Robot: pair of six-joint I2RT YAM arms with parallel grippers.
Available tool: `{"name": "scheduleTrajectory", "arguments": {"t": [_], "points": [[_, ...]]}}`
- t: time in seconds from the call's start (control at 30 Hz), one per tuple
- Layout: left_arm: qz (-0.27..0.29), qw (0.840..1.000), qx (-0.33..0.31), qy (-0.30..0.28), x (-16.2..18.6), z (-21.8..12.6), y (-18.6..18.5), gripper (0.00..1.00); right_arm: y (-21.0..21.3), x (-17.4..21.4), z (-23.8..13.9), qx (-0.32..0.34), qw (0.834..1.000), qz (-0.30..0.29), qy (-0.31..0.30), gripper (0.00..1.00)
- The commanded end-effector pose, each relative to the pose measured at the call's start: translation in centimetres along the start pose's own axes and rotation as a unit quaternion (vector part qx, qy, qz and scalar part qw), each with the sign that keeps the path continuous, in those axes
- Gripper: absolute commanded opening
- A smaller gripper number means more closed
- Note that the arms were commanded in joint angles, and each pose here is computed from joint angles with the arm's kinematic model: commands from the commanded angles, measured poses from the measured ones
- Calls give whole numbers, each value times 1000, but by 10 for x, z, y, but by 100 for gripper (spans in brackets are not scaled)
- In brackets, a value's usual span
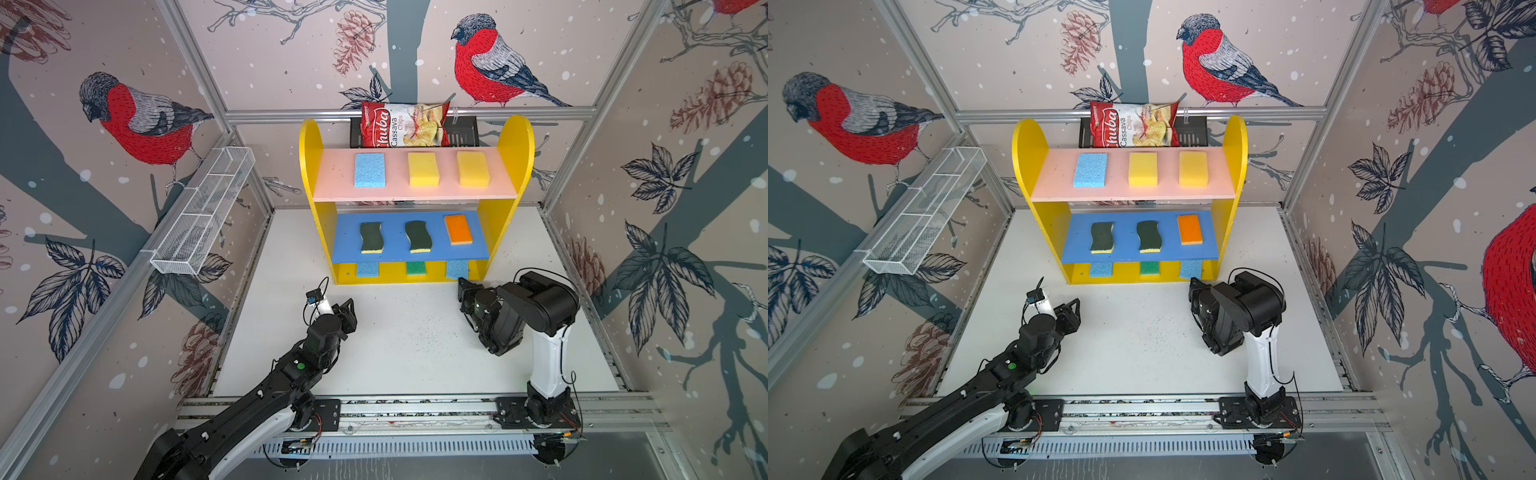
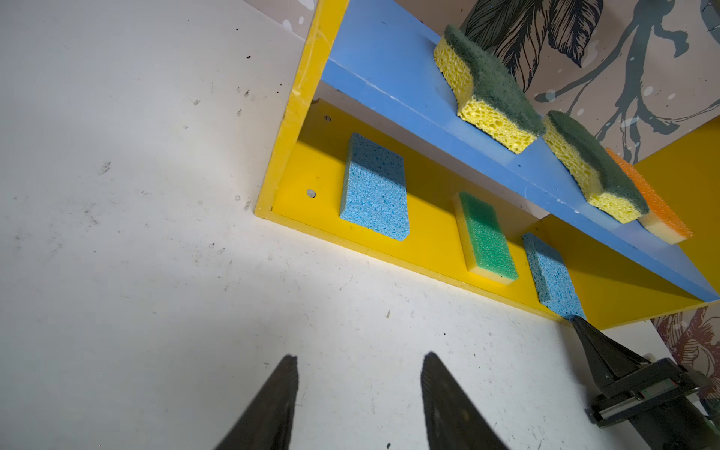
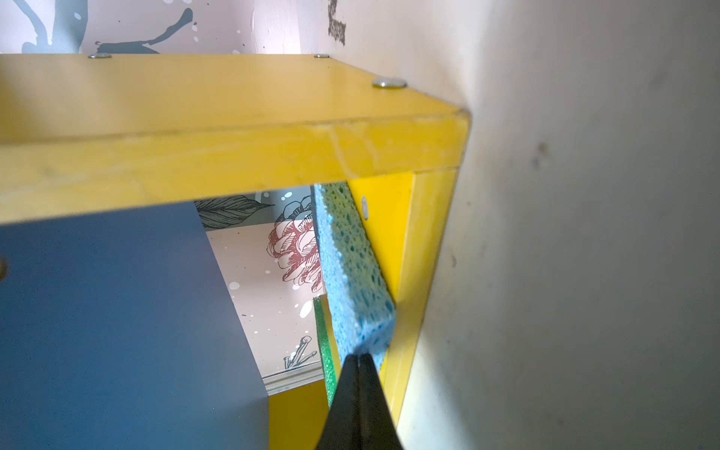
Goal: Place and organize the cleaning sponges onto the shelf
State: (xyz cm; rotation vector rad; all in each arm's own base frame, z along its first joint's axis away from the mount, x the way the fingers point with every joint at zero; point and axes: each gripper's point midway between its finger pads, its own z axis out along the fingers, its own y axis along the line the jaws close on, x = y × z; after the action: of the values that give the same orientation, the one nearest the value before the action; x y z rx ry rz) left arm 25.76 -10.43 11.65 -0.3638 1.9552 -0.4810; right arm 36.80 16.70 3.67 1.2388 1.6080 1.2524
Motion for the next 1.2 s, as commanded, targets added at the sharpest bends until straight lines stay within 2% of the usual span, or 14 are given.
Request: {"name": "scheduleTrajectory", "arguments": {"t": [0.0, 1.17], "points": [[-6, 1000, 6, -6, -3, 0, -3, 52, -26, -7, -4, 53, 999, -2, -12, 0], [-4, 1000, 2, 2, 2, 5, -2, 52, -40, -23, 0, 87, 996, -11, -24, 0]]}}
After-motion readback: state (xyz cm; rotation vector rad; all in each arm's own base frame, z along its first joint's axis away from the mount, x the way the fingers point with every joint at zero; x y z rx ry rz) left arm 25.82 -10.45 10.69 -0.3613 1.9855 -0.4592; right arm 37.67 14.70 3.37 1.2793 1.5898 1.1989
